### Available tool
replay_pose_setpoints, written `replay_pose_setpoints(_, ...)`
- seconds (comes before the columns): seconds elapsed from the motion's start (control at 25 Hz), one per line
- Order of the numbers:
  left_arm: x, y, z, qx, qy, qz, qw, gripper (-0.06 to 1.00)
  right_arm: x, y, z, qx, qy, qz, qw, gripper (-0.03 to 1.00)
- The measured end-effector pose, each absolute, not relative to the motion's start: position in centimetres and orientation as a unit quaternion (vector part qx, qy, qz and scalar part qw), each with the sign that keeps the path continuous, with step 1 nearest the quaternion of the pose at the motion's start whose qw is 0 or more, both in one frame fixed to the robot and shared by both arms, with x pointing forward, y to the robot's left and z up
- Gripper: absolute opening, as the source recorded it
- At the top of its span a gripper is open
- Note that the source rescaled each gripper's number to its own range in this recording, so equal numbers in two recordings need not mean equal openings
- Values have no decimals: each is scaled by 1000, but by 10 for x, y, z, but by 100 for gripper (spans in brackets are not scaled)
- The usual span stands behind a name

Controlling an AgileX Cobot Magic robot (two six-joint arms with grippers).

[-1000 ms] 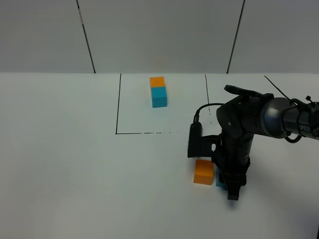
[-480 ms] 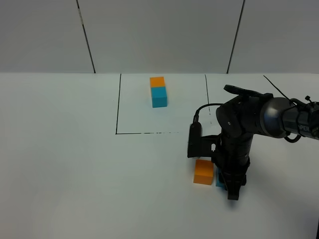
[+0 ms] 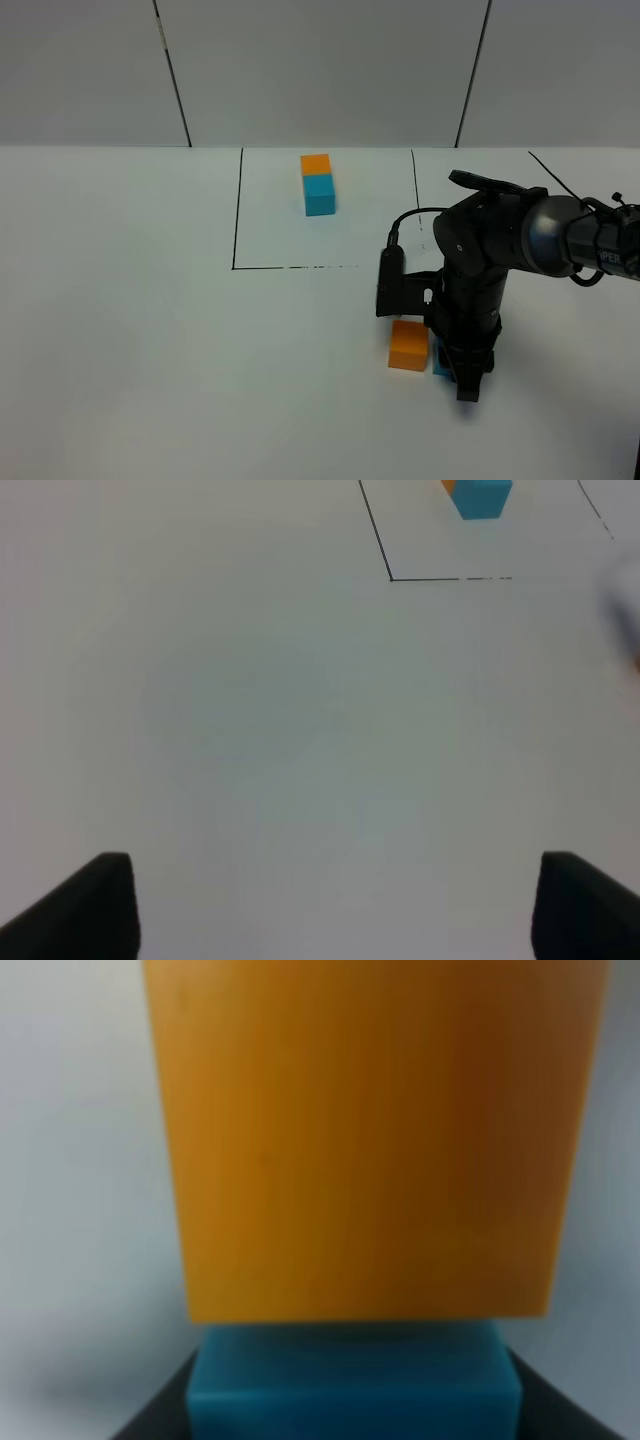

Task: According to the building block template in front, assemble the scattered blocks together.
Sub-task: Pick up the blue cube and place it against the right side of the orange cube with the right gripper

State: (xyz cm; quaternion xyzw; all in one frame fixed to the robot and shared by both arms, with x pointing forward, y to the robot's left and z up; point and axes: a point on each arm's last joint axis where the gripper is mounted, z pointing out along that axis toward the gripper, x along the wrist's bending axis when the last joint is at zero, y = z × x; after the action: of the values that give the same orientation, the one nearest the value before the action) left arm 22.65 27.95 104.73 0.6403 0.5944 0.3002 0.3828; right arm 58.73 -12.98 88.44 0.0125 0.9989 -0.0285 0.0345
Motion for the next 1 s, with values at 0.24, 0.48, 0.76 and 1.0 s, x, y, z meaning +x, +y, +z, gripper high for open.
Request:
replay_pose_setpoints(0.24,226,280,1047,640,594,300,383,68,590,-127,885,14,999,-16,50,1)
replay_pose_setpoints(0.48,226,280,1047,640,594,300,383,68,591,-127,885,14,998,-14,52,1)
replay_pose_setpoints(0.76,226,280,1047,640,594,300,383,68,589,-123,885,-40,998,-17,55,1)
replay_pose_setpoints(1.0,226,280,1047,640,594,300,383,68,588,-118,885,-80,995,-20,62,1)
